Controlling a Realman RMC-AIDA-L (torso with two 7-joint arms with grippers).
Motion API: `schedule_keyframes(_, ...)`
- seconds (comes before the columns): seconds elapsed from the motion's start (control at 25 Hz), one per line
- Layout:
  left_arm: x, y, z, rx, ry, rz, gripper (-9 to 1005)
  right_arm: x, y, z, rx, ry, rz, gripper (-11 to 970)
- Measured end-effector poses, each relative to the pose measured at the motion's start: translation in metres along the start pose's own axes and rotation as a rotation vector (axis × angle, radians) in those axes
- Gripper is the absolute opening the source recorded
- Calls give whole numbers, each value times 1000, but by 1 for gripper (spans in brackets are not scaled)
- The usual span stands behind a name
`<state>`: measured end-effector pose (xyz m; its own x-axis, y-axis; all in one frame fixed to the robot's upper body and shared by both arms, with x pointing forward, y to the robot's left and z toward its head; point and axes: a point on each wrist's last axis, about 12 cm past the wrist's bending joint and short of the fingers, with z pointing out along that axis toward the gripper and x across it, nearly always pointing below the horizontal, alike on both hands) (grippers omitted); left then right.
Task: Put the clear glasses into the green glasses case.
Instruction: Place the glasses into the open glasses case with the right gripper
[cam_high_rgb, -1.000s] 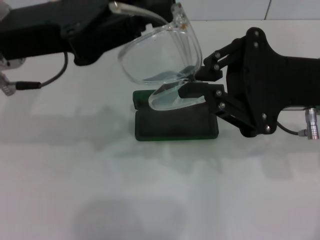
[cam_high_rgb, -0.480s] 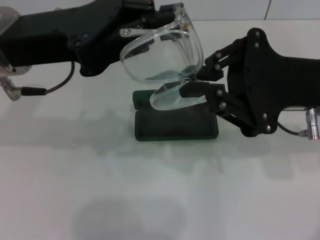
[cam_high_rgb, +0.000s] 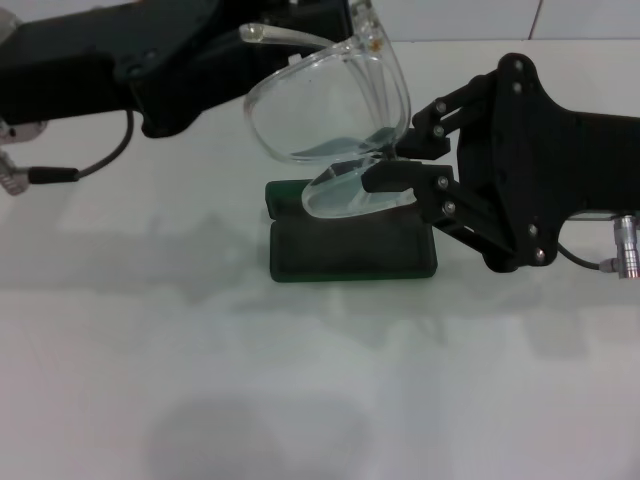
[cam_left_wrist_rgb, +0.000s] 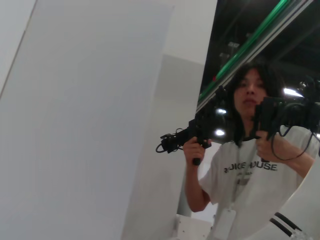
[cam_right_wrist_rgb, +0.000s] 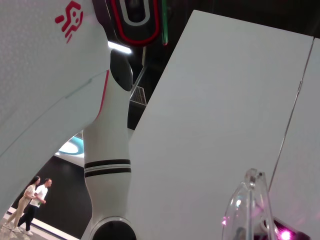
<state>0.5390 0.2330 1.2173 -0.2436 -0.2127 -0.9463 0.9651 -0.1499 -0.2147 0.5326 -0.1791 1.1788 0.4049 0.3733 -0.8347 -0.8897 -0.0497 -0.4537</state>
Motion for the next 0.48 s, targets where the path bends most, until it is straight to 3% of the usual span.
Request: schedule_keyframes(0.48, 3, 0, -1, -2, -9, -19, 85, 0, 0, 0, 3, 1, -2, 69)
